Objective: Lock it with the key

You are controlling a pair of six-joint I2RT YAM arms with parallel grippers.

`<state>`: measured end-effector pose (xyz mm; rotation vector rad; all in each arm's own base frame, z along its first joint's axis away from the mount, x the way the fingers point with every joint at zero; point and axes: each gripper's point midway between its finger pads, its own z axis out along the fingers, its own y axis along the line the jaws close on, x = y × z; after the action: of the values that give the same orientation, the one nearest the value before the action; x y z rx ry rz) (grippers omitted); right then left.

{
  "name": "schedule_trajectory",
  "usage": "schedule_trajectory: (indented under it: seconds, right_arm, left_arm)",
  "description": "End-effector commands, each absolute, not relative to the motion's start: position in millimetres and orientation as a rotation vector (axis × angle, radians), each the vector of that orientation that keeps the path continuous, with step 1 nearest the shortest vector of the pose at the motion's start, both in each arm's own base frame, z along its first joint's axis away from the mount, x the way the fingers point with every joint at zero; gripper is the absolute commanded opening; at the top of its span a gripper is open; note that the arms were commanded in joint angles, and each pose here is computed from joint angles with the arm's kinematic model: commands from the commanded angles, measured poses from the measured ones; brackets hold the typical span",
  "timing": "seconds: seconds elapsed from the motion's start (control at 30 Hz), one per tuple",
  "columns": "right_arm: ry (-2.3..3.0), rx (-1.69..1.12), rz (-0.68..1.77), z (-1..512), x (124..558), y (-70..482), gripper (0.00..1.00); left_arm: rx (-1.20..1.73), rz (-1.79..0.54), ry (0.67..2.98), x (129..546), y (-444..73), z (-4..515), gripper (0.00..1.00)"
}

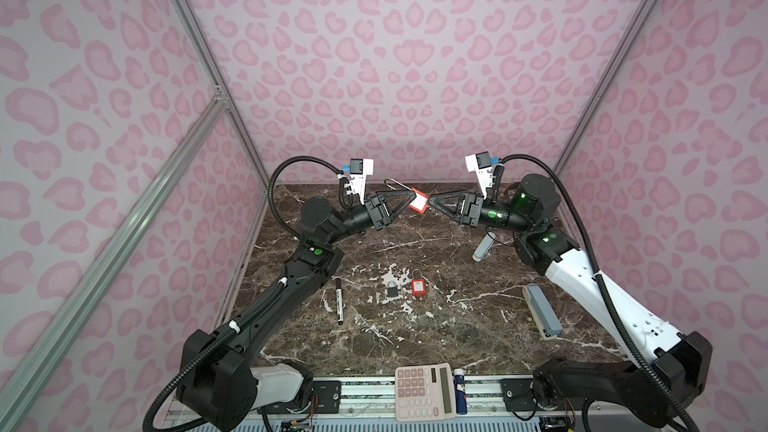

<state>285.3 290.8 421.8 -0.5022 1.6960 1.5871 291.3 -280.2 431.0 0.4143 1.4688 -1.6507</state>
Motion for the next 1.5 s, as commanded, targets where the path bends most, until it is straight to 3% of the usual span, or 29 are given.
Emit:
schedule_trajectory:
  seconds: [0.0,0.27,0.73,1.0,1.23,1.27,1.47]
  right_arm:
    - [1.652,-0.561,1.614,430,278,298,0.44]
    - [1.640,-0.581,1.640,433,275,304,0.36]
    - [1.659,-0.552,1.588,431,285,295,0.38]
    - [1.678,-0.588,1.617,424,278,306,0.31]
    - [1.668,-0.598,1.624,427,277,308,0.19]
    - [1.666,-0.598,1.624,428,277,308,0.17]
    - [1.661,-0.594,1.619,430,277,306,0.12]
  left_arm:
    - [0.464,-1.670,1.383,281,-277,453,0.04]
    - [0.474,-1.683,1.395,280,-279,450,0.04]
    - [0.473,-1.681,1.403,279,-279,448,0.04]
    - [0.474,-1.683,1.400,279,-279,449,0.04]
    - [0.467,-1.679,1.409,280,-279,447,0.04]
    - [0.466,-1.678,1.412,280,-279,446,0.05]
    - [0.449,-1.660,1.434,284,-278,438,0.41]
